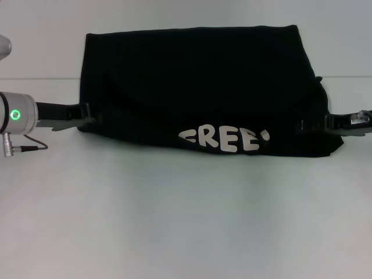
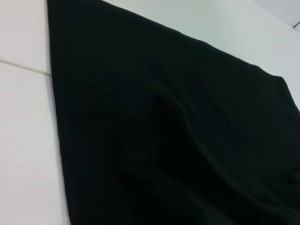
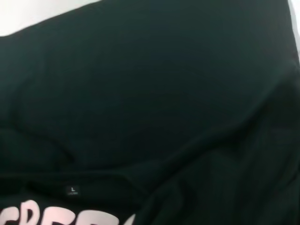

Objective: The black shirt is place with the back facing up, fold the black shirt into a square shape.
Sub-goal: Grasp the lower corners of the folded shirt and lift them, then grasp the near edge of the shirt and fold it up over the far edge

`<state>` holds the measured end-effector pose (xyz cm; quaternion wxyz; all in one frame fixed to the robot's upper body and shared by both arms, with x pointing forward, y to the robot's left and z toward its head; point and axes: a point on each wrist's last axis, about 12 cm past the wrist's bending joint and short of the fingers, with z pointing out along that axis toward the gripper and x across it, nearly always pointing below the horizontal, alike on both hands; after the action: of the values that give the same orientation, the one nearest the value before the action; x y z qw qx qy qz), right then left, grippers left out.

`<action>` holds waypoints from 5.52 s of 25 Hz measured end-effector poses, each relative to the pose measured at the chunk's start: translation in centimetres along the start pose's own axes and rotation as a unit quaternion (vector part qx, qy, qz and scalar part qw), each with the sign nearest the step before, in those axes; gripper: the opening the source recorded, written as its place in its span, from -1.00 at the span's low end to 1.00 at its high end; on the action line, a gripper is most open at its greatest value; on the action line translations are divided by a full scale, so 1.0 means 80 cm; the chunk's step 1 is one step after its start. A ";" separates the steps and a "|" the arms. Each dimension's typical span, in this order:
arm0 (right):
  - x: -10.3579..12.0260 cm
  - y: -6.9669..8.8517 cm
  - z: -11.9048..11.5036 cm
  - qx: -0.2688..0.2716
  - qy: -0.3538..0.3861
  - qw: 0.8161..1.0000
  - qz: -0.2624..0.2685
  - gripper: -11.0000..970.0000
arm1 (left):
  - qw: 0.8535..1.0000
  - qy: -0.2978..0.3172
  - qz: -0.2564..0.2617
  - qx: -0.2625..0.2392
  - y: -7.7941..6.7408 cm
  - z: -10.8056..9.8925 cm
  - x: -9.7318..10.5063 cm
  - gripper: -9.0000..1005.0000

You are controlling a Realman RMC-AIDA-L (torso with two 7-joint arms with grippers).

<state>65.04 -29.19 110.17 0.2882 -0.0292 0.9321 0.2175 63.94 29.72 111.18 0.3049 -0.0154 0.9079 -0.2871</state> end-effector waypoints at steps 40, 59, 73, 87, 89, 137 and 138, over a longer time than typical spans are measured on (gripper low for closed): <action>0.004 -0.022 -0.014 0.058 0.037 0.998 0.004 -0.68 | 1.000 0.004 0.000 0.014 -0.006 0.000 0.000 -0.99; 0.052 -0.064 -0.098 0.015 0.107 0.992 0.064 -0.80 | 0.974 0.194 0.050 0.103 -0.026 -0.042 0.032 -0.99; 0.109 -0.072 -0.130 0.028 0.177 0.981 0.078 -0.81 | 0.957 0.267 0.023 0.113 0.003 -0.093 0.087 -0.99; 0.109 -0.065 -0.129 0.008 0.186 0.981 0.062 -0.81 | 0.957 0.272 0.023 0.095 0.014 -0.096 0.095 -0.99; 0.112 -0.063 -0.130 0.002 0.195 0.979 0.059 -0.81 | 0.955 0.280 0.025 0.095 0.013 -0.096 0.097 -0.99; -0.015 -0.049 -0.047 0.021 -0.065 0.994 0.090 -0.80 | 0.999 0.040 0.009 -0.020 -0.017 -0.003 -0.020 -0.98; -0.025 -0.046 -0.046 0.026 -0.077 0.993 0.088 -0.80 | 0.999 0.025 0.007 -0.023 -0.019 -0.003 -0.026 -0.99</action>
<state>65.40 -34.20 112.58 0.3394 0.0773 0.9115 0.2190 65.31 28.99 113.24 0.2834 -0.0090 0.9218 -0.2645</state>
